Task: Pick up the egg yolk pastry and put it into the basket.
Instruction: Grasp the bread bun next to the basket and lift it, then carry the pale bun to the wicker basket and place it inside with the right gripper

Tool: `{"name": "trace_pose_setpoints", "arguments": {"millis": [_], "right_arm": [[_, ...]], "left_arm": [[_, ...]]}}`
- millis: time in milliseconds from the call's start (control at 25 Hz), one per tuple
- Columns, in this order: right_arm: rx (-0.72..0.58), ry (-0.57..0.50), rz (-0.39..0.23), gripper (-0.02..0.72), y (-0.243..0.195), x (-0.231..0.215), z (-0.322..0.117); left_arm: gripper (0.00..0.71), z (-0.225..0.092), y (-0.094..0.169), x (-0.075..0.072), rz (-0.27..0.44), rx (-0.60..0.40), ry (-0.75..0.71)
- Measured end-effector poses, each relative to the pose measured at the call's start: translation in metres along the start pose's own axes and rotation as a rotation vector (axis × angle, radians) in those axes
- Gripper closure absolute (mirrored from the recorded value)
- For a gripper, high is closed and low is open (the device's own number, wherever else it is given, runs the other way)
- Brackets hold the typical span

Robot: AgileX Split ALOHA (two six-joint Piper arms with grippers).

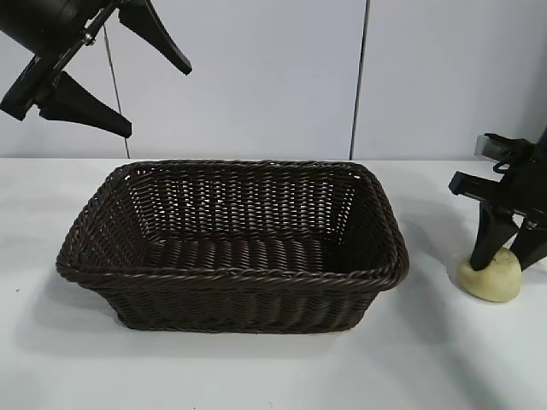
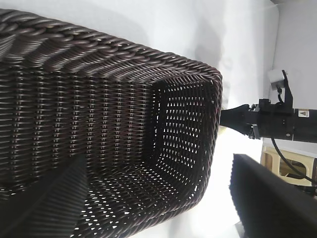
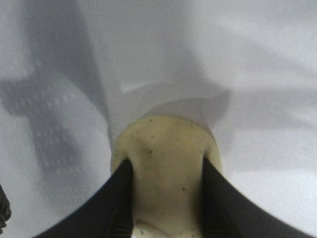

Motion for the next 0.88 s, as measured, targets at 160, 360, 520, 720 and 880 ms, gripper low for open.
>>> {"name": "trace_pose_setpoints", "arguments": {"millis": [160,360,520,720,880], "right_arm": [[-0.047,0.02,0.041,0.661,0.028,0.014,0.017],[-0.123,0.074,0.066,0.661,0.076,0.034,0.03],[-0.177,0.113,0.063,0.661,0.109,0.046,0.033],[-0.223,0.122,0.083,0.662,0.126,0.056,0.035],[-0.22,0.137,0.099,0.663,0.124,0.066,0.035]], "left_arm": [[0.136,0.0,0.0,0.0,0.001,0.0,-0.001],[0.136,-0.001,0.0,0.0,0.001,0.005,-0.001],[0.136,-0.001,0.0,0.0,0.002,0.006,-0.001],[0.136,-0.001,0.0,0.001,0.002,0.006,-0.001],[0.136,-0.001,0.0,0.001,0.002,0.006,-0.001]]}}
Point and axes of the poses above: a point on each arm's last joint axis where the gripper is mounted, y pointing back along that axis away from the gripper, x along the wrist's bending axis when the last joint is at zero, z = x × y, the point moved 8 cm from there along -y, pointing out along that axis toward the gripper, and after that the axes turned 12 degrees about y, right-handed, at the moved point
